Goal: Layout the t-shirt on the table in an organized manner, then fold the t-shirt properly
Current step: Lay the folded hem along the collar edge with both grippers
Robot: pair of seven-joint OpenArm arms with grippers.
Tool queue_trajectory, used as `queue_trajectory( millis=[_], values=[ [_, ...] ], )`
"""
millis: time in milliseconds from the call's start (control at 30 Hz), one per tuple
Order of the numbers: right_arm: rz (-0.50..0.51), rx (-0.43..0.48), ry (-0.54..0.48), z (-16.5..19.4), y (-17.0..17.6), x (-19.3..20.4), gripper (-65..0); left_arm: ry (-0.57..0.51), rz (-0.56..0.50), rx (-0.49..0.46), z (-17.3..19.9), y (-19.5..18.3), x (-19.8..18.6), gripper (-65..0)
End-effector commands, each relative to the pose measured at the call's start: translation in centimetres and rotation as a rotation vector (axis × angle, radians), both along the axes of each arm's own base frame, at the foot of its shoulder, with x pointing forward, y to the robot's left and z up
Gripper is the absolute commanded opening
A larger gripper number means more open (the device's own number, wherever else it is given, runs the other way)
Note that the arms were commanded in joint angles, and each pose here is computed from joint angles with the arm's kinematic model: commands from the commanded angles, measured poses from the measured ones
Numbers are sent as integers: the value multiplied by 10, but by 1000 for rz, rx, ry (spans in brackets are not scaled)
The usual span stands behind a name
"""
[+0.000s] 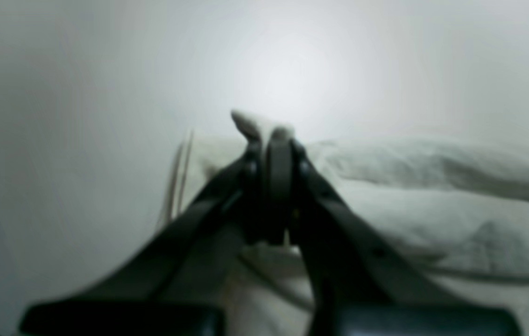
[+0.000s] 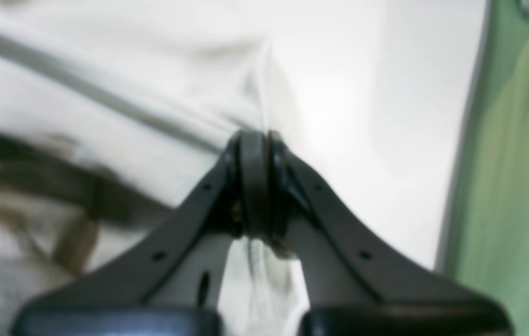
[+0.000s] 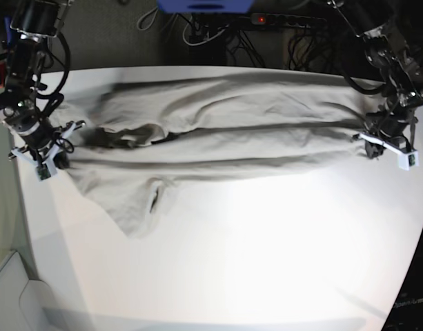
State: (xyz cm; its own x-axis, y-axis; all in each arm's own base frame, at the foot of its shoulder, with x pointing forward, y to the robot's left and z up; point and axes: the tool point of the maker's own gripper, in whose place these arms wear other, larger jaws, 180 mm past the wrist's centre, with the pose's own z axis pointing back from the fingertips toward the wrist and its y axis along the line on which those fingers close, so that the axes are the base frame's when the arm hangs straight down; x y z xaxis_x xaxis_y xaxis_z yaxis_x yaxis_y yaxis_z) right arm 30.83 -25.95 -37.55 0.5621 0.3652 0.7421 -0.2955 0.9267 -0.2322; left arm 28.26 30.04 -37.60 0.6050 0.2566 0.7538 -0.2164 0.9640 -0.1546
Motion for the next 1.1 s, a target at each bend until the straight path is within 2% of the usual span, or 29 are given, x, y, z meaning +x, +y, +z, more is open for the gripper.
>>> queue_trajectory(
  millis=[0, 233, 500, 933, 1000, 1067],
  values=[
    [20, -8, -75, 23, -2, 12, -650, -59, -3, 31, 20, 6, 8, -648],
    [19, -8, -71, 21, -3, 12, -650, 15, -13, 61, 11, 14, -8, -648],
    [18, -9, -69, 20, -2, 11, -650, 104, 6, 30, -19, 26, -22, -648],
    [21, -12, -64, 19, -2, 11, -650, 142, -1, 21, -29, 23, -31, -642],
    [23, -16, -66, 21, -2, 11, -650, 142, -1, 21, -29, 23, -31, -610],
    [24, -19, -59, 19, -3, 7, -650, 143, 0, 21, -29, 23, -32, -546]
  ],
)
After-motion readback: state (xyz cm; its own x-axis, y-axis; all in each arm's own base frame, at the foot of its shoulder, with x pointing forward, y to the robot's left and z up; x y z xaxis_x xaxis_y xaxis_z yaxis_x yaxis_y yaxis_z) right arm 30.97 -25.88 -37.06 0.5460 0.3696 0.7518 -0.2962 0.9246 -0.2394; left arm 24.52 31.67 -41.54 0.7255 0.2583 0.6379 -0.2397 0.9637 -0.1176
